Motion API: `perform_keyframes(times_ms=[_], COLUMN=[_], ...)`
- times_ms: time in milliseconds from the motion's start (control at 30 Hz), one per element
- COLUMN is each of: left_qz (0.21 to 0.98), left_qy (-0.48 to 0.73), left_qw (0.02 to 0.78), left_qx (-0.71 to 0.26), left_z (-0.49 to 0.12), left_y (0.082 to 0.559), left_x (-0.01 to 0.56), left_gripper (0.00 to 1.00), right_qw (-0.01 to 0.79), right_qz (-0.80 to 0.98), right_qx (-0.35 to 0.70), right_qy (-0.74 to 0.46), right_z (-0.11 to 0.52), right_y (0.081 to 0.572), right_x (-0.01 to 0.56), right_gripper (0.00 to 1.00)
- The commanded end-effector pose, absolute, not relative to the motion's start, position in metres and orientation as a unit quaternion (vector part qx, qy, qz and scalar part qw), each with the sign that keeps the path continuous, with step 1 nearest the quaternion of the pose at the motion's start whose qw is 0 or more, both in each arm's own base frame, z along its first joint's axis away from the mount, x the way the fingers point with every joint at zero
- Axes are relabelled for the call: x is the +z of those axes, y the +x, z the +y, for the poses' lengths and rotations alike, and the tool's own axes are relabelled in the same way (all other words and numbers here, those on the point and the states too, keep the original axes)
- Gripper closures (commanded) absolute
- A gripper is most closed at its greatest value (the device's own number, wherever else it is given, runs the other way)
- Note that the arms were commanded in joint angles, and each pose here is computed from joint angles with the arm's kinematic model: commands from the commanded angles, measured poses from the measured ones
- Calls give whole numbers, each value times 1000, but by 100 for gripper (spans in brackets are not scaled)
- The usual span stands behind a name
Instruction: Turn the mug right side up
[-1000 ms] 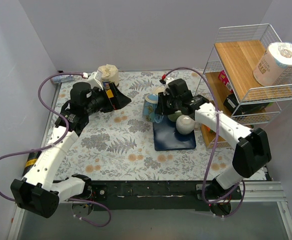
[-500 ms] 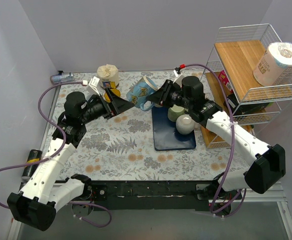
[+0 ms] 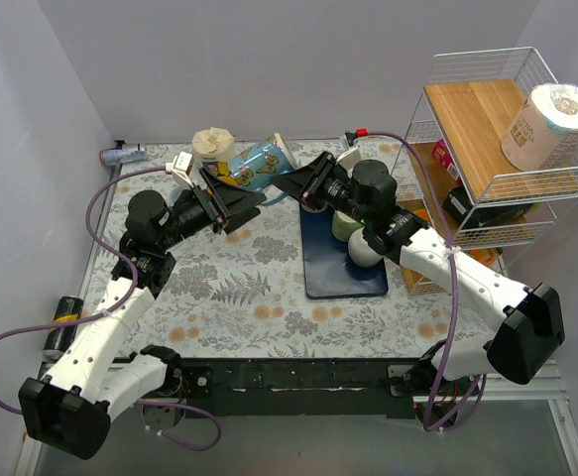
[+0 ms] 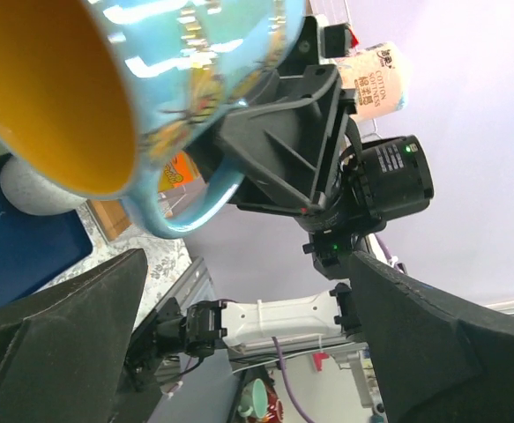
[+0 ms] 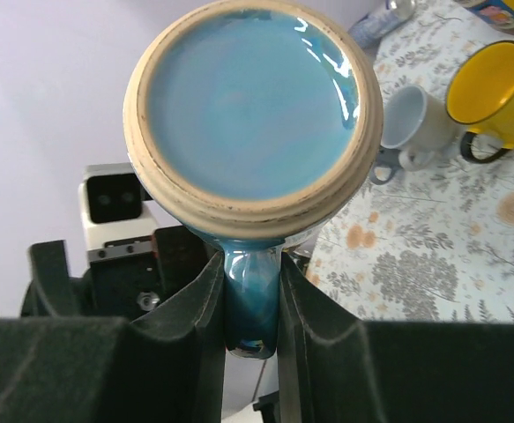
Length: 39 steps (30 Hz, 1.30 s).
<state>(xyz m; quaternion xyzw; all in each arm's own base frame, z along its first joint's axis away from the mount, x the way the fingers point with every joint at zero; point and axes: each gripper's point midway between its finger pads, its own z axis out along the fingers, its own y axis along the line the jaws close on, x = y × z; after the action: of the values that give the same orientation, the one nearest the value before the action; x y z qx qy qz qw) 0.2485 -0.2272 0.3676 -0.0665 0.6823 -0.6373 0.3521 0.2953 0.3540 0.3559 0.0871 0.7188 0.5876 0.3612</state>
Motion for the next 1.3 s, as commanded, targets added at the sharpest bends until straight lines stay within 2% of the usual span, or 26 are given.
perform_keyframes(times_ms=[0,167,400,633,767,800,900,1000,1167,1200,1233,1267], left_qz=[668,661,608,604,605,605,609,622,641,642,646,651], left_qy=[-88,-122,-147,-146,-146,-146,-140,-128,-135,-136,-137,-143], left_qw=[342,340,353,361,359,358,360,356,367,373,378,381], left_qx=[-654,-658,-696,-695,-695,-696,-693,-686,-661,-656,-649,-640], left_z=[-228,-225,-220,-219,-220,-220,-221,-225,-223,-222,-221,-219], left_y=[250,257,263,267,267,266,267,269,276,276,278,280], left_x=[374,367,378,377,373,373,371,369,366,368,366,366], left_gripper=[2,4,22,37,51,59,70,100,100,100,100,100], right_qw=[437,426,409,373,363,361,352,338,326,322,322,321], right_qz=[563,539,512,507,513,515,522,534,562,571,573,578], right_qx=[697,723,751,772,772,772,772,770,756,750,749,745], right_qy=[82,76,80,89,94,94,93,88,83,86,87,89], right_z=[337,341,343,356,359,360,364,370,374,375,374,374], right_y=[278,270,259,248,249,249,248,248,246,246,246,246], right_x=[473,478,471,462,459,458,453,447,429,419,417,412], right_gripper=[99,99,99,99,99,99,99,99,99,95,79,71])
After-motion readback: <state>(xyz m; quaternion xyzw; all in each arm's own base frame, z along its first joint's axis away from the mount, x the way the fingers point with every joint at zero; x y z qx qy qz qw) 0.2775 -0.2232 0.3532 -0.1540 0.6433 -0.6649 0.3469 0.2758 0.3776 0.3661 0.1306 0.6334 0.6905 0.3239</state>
